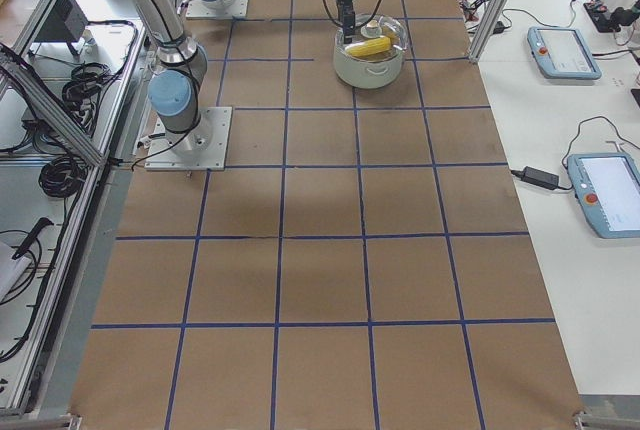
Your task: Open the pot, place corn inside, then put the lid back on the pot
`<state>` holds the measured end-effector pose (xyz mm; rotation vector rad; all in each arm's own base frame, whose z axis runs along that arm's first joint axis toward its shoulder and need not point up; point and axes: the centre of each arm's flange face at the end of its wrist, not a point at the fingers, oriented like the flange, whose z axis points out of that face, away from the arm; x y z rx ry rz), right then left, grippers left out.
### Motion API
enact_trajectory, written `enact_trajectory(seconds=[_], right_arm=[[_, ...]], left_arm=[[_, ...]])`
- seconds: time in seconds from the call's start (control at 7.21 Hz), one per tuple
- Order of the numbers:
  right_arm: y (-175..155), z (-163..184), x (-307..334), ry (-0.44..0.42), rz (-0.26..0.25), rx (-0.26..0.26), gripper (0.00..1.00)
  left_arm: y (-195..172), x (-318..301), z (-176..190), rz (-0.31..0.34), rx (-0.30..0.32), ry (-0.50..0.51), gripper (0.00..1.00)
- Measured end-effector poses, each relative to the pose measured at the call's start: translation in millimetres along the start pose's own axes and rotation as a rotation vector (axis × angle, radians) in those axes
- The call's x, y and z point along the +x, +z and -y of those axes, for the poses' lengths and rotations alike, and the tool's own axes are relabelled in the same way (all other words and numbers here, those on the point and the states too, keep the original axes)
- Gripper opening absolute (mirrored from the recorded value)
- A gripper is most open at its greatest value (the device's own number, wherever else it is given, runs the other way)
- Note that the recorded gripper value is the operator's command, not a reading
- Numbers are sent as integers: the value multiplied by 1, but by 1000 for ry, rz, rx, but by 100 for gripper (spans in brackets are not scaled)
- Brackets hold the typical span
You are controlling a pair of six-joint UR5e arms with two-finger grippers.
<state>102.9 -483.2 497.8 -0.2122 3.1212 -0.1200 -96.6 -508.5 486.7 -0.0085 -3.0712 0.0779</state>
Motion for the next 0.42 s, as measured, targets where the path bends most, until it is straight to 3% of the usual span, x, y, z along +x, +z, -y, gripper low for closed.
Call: enact_trajectory(seconds=[0.42], right_arm=[[1, 1, -5, -13, 1, 2, 98]], left_arm=[[-4, 1, -1, -6, 8, 1, 100]])
